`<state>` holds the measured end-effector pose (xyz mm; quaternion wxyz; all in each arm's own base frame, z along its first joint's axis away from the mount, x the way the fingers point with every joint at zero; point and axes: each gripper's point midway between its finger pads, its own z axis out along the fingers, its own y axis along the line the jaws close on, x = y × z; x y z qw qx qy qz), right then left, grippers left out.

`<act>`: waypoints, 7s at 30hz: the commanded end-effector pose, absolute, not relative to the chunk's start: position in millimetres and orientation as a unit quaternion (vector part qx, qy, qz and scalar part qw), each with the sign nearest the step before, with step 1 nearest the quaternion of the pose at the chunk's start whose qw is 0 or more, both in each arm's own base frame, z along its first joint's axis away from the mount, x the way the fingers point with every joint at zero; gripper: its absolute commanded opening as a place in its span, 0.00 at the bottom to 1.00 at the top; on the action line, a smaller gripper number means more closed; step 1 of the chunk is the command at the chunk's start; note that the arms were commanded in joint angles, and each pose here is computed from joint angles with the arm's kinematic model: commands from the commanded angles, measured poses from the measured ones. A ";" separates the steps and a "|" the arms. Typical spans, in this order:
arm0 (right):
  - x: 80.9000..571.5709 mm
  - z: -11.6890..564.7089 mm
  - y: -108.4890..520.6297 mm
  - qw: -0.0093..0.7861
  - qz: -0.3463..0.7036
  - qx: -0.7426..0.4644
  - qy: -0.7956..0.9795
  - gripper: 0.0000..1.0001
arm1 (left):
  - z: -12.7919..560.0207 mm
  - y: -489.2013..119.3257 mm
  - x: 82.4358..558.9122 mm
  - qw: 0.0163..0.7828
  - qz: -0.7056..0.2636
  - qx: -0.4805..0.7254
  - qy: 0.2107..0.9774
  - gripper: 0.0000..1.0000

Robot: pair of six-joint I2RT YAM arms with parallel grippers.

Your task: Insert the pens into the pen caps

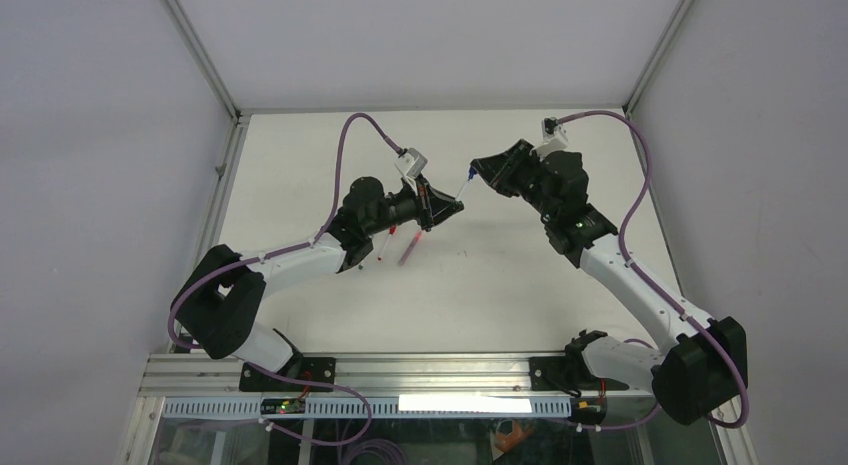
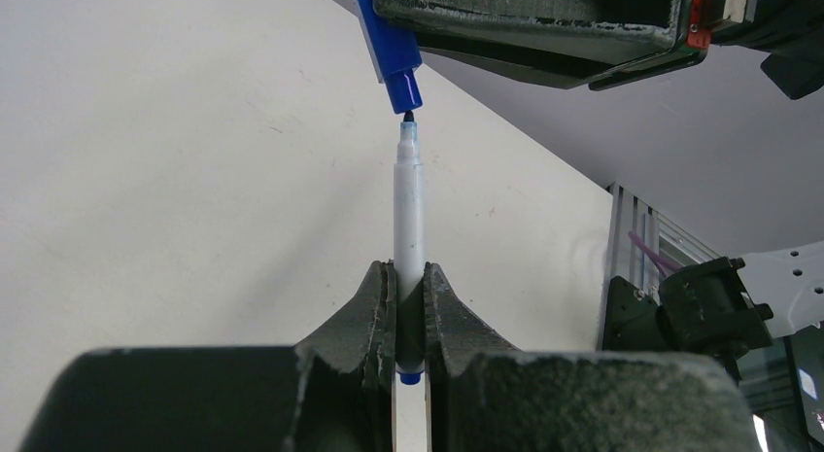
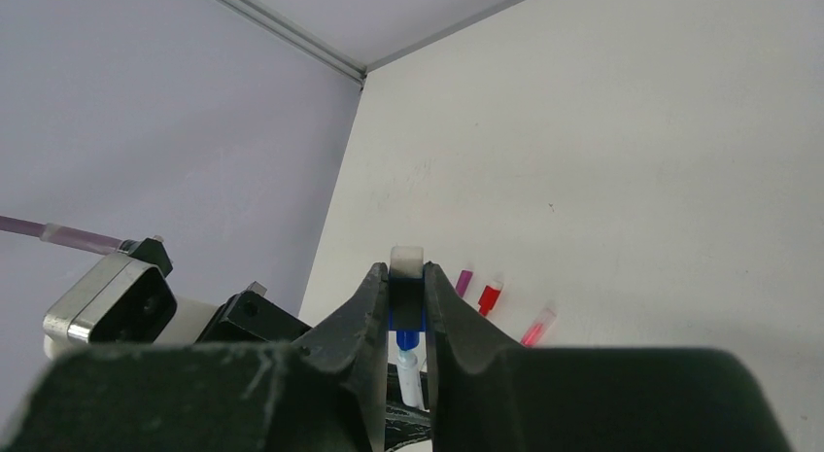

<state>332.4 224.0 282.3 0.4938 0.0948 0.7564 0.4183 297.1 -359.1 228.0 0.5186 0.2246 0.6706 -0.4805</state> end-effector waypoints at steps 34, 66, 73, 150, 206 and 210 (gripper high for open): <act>314.6 279.9 236.9 0.477 0.453 0.081 0.748 0.00 | 259.2 -346.5 306.9 0.567 -0.473 0.222 0.636 0.00; 300.6 248.3 258.3 0.443 0.427 0.031 0.788 0.00 | 266.4 -337.1 337.1 0.591 -0.394 0.239 0.662 0.00; 302.4 244.5 263.9 0.434 0.429 0.021 0.792 0.00 | 267.9 -339.2 327.2 0.597 -0.392 0.283 0.640 0.00; 235.9 119.5 294.4 0.253 0.341 -0.072 0.902 0.00 | 361.7 -318.6 351.7 0.734 -0.317 0.311 0.514 0.00; 260.3 255.4 182.4 0.532 0.265 -0.025 0.804 0.54 | 52.0 -329.2 264.2 0.272 -0.091 0.306 0.908 0.00; 260.7 249.5 184.0 0.521 0.266 -0.026 0.811 0.55 | 45.5 -331.6 261.9 0.265 -0.089 0.308 0.909 0.05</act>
